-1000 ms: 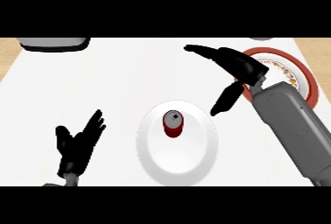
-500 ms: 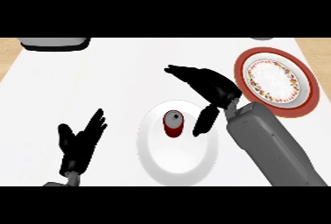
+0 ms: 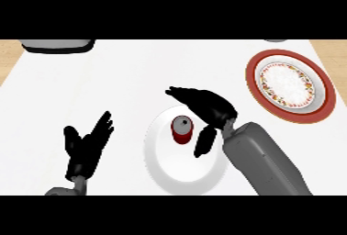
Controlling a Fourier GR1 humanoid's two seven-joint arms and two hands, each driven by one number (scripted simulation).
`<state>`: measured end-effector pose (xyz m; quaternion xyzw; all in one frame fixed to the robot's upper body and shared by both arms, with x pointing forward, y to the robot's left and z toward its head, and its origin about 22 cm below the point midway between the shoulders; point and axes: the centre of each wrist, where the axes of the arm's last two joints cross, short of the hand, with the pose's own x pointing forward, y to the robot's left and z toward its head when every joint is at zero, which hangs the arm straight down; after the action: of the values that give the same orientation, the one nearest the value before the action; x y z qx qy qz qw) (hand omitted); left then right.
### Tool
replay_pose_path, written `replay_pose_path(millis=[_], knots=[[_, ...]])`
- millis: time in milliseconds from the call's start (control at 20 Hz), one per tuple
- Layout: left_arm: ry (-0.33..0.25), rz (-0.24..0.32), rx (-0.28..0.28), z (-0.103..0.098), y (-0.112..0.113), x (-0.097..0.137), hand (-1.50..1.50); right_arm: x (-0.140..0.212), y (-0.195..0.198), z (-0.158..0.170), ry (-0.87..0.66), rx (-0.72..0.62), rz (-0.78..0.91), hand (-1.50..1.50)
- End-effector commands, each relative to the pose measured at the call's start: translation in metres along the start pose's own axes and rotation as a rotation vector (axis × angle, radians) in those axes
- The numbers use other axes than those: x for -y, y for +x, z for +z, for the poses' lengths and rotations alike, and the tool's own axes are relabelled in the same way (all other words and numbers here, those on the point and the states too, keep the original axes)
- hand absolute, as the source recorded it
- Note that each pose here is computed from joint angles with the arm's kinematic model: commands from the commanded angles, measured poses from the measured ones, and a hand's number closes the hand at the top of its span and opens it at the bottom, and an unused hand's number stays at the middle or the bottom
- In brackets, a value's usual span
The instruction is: Pick the can from the plate and place it in the plate
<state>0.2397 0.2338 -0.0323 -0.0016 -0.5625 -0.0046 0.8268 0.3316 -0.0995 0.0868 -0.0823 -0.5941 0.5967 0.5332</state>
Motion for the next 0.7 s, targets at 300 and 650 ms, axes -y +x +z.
replay_pose_path(millis=[300, 650], knots=[[0.012, 0.001, -0.010, 0.008, -0.005, 0.000, 0.00, -0.022, -0.002, -0.013, -0.023, -0.069, 0.114, -1.50], [0.014, -0.019, -0.017, -0.007, -0.013, -0.008, 0.00, -0.036, -0.019, -0.012, 0.006, -0.092, 0.129, -1.50]])
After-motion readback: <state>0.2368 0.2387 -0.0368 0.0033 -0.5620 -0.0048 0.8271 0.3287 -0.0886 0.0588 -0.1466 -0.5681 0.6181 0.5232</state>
